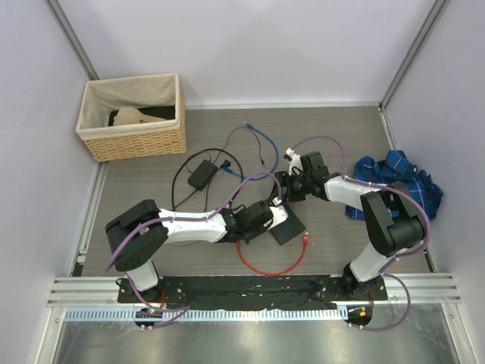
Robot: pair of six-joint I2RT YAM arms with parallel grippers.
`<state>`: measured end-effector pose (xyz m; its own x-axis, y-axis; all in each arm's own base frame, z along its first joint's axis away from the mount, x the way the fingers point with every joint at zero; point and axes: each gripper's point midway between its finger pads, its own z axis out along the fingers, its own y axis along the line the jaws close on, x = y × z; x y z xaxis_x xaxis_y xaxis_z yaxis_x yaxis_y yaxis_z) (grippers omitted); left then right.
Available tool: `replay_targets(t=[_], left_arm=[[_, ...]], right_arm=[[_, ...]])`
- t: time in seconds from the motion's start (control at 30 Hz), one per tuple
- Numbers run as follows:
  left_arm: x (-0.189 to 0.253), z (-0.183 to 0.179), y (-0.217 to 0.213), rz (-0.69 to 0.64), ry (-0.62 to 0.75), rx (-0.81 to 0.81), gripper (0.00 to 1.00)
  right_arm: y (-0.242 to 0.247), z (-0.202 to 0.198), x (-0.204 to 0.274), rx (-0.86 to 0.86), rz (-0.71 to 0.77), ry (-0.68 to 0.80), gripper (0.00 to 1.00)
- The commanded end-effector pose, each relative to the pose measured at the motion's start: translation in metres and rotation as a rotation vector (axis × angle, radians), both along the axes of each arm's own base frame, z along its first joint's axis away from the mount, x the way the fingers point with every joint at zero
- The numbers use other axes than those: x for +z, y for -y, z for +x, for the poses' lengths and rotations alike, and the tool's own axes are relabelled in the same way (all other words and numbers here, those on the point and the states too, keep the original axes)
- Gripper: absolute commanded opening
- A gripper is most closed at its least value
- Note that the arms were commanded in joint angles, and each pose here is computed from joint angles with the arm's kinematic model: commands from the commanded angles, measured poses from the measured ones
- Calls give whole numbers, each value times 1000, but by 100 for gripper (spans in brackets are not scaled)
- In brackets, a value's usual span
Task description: Insert the plug into the switch port
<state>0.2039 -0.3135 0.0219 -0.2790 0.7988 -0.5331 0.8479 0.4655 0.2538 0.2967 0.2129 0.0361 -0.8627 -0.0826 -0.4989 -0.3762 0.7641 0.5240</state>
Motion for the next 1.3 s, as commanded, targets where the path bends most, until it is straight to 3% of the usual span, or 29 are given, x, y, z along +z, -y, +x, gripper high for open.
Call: replay_targets(t=[0.0, 0.33, 0.67, 0.83, 1.03, 1.27], left_arm=[[29, 19, 18, -114, 74, -17, 0], [38, 22, 44, -238, -17, 177, 0], [93, 48, 67, -393, 83, 284, 0], [92, 59, 80, -457, 95, 345, 0], [74, 68, 69, -468, 99, 525, 0], [87, 74, 72, -532, 106, 543, 0]], right_arm=[[-9, -42, -20, 87, 9, -180, 73], [-14, -51, -30, -15, -33, -247, 73], [-24, -79, -37, -63, -16, -305, 73], [-34, -83, -30, -92, 22, -315, 73], [-25, -82, -31, -159, -10, -296, 73], [-25, -92, -33, -143, -14, -318, 73]])
